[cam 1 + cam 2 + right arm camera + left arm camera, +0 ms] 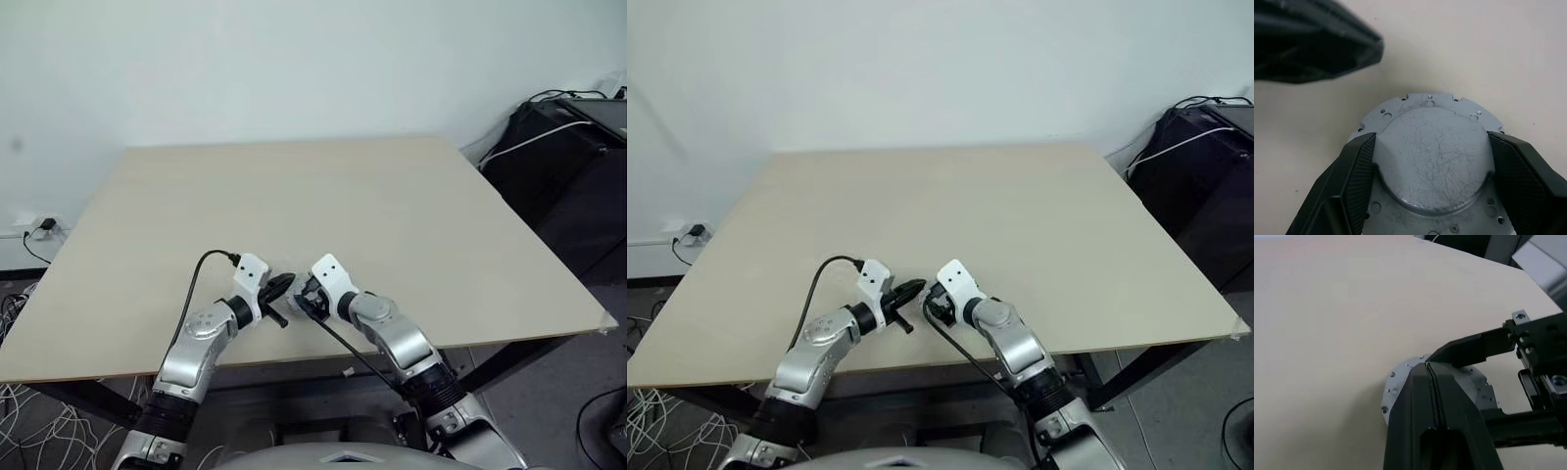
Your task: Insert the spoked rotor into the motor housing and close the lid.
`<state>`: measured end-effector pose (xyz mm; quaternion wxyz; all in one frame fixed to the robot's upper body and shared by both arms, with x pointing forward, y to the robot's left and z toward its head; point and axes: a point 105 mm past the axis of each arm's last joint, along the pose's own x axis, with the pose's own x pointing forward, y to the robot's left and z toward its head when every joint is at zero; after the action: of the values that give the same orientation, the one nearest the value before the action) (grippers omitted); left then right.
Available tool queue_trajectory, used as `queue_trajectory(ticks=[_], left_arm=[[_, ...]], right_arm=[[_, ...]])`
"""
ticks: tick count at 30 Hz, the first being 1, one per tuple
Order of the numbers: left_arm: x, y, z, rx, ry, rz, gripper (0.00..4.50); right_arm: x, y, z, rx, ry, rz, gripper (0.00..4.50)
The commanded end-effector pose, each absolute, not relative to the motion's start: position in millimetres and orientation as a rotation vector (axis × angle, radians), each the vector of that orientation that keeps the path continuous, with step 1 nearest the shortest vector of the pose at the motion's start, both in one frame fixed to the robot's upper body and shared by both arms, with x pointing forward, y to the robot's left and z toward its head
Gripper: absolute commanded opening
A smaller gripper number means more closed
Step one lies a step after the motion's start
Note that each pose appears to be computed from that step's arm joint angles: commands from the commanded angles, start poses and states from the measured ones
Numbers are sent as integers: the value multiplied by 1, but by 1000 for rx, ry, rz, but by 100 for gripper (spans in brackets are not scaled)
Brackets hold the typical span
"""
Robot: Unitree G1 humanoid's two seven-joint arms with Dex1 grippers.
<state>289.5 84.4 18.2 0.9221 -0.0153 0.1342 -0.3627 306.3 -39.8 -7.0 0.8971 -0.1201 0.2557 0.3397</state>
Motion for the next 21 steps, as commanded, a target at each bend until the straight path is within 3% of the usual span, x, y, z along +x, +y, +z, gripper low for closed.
queue_trajectory(ticks=[1,10,21], left_arm=[[288,86,29,-31,228,-742,0],[257,90,12,-90,282,-702,0],[255,92,12,-123,279,-656,0]], right_arm=[[294,-73,-47,-314,731,597,321],[287,-79,-56,-350,802,609,321],[298,-88,-56,-354,764,481,321]])
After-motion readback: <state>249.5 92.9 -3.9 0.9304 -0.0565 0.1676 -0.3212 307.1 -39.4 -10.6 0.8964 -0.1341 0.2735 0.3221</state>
